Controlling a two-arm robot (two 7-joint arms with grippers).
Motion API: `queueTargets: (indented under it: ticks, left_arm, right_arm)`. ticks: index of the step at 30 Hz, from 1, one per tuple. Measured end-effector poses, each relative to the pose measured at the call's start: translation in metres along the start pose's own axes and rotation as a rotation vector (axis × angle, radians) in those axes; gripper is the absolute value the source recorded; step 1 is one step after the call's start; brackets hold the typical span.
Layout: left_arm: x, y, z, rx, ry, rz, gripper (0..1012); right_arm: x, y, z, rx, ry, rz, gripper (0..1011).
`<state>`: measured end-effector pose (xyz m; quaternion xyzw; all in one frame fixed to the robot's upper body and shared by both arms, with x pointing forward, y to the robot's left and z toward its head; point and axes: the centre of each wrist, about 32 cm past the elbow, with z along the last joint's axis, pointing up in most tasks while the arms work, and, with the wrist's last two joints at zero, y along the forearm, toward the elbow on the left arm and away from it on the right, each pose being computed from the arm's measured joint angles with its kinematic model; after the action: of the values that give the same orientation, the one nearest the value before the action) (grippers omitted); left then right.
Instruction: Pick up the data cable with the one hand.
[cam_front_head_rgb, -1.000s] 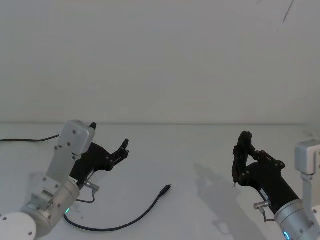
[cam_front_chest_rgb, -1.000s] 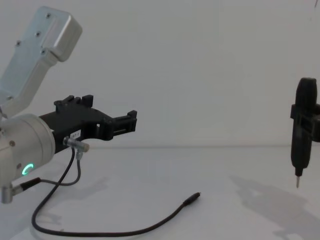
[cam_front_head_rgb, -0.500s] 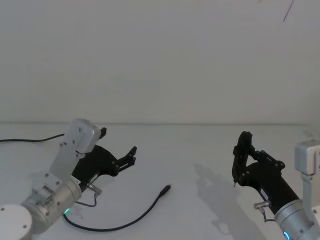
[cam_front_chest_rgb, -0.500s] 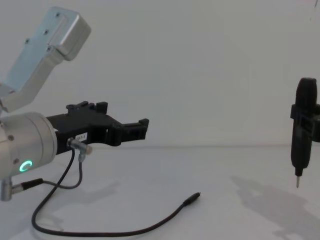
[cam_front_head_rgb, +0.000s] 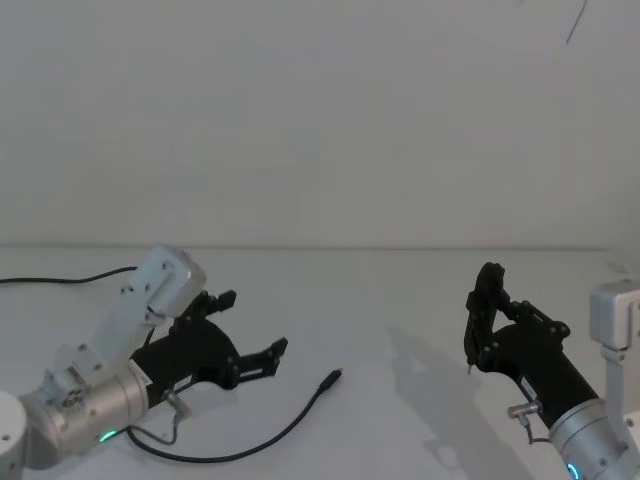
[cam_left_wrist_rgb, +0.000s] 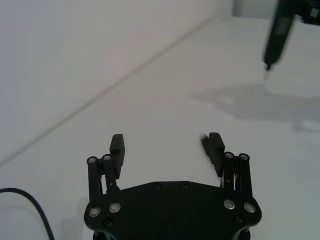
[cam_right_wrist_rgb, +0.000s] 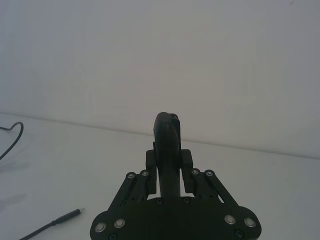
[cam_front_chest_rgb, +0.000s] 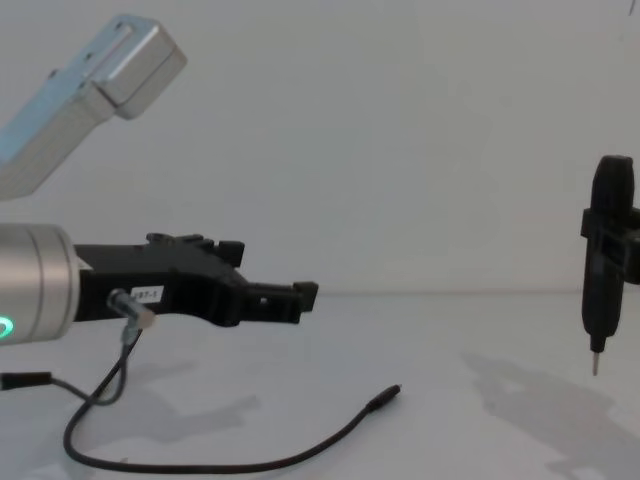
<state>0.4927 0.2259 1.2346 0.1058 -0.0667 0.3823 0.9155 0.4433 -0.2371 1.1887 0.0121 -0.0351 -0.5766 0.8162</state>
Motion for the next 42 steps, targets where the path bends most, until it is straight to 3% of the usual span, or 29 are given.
queueTargets:
  ticks: [10, 16, 22, 28, 32, 42]
  left_arm:
    - [0.0143, 0.0226, 0.0128, 0.118, -0.016, -0.192, 1001]
    - [0.0197, 0.0327, 0.0178, 0.186, -0.041, -0.266, 1002]
    - [0.0226, 0.0420, 0.0211, 0.275, -0.091, -0.330, 1002]
    - [0.0199, 0.0459, 0.0198, 0.331, -0.143, -0.343, 1001]
    - [0.0174, 0.0471, 0.0172, 0.348, -0.159, -0.332, 1002]
    - [0.0117, 0.0479, 0.0103, 0.345, -0.154, -0.287, 1001]
  right_arm:
    - [0.000, 0.000, 0.000, 0.000, 0.000, 0.000, 284]
    - [0.000, 0.000, 0.000, 0.000, 0.000, 0.000, 284]
    - [0.000, 0.000, 0.000, 0.000, 0.000, 0.000, 284]
    - [0.000, 0.000, 0.000, 0.000, 0.000, 0.000, 284]
    - [0.000, 0.000, 0.000, 0.000, 0.000, 0.000, 284]
    - [0.000, 0.000, 0.000, 0.000, 0.000, 0.000, 284]
